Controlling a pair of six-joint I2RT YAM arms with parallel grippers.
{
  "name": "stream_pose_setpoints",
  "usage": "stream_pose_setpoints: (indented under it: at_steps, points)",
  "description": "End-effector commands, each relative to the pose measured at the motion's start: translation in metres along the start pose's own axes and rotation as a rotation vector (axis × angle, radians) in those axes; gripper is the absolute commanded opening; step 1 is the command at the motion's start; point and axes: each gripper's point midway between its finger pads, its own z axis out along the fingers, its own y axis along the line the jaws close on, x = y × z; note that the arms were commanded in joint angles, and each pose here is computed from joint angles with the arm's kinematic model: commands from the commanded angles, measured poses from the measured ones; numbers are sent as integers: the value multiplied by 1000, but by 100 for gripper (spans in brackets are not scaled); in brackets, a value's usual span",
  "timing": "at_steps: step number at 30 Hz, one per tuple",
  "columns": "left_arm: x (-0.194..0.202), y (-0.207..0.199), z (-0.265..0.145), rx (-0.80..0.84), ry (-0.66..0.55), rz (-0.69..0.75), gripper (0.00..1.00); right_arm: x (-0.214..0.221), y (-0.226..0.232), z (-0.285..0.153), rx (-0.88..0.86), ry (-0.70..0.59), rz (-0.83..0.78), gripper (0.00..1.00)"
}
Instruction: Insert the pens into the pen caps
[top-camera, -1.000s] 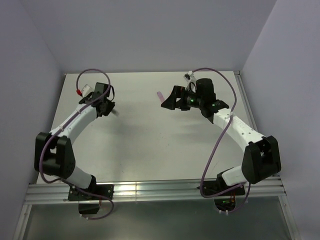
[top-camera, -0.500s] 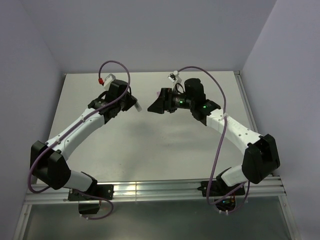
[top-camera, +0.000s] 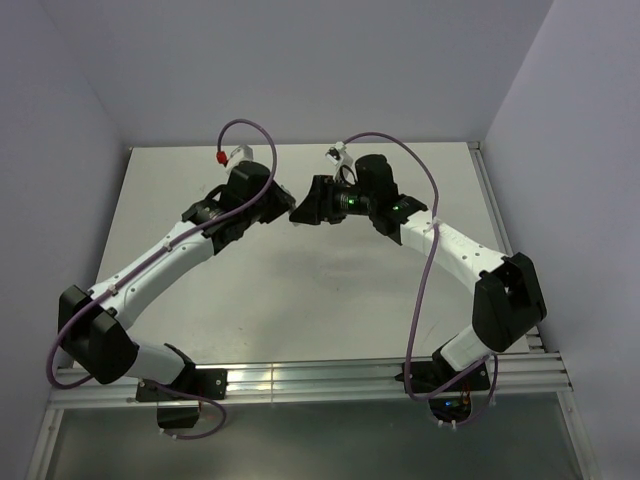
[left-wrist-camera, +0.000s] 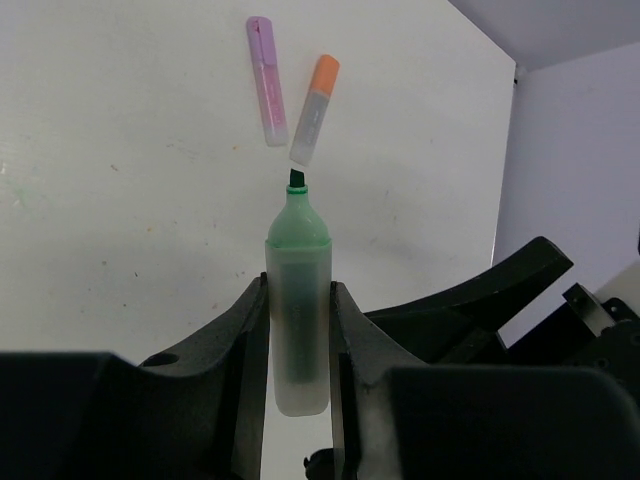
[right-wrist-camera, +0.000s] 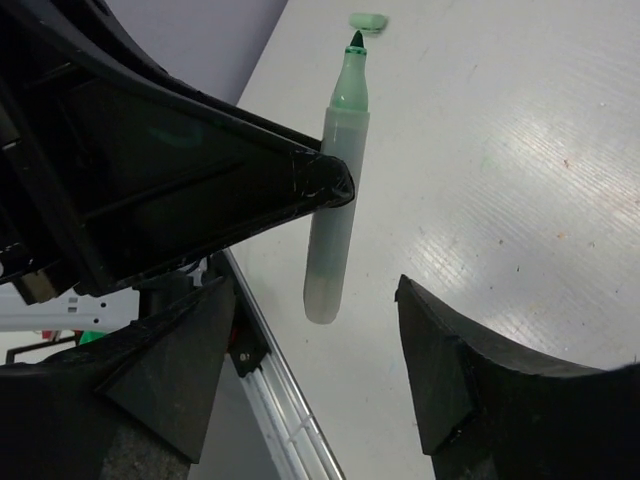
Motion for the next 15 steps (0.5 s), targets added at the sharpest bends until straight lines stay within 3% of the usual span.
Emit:
stream_pose_setpoints:
  at_steps: [1, 11, 15]
  points:
    - [-17, -37, -21, 129, -34, 9, 0, -19, 16, 0, -24, -41, -48, 72]
    - [-4, -48, -20, 159, 3, 7, 0, -16, 14, 1, -20, -38, -40, 46]
    - [-3, -51, -22, 170, 2, 4, 0, -15, 13, 1, -17, -36, -34, 30]
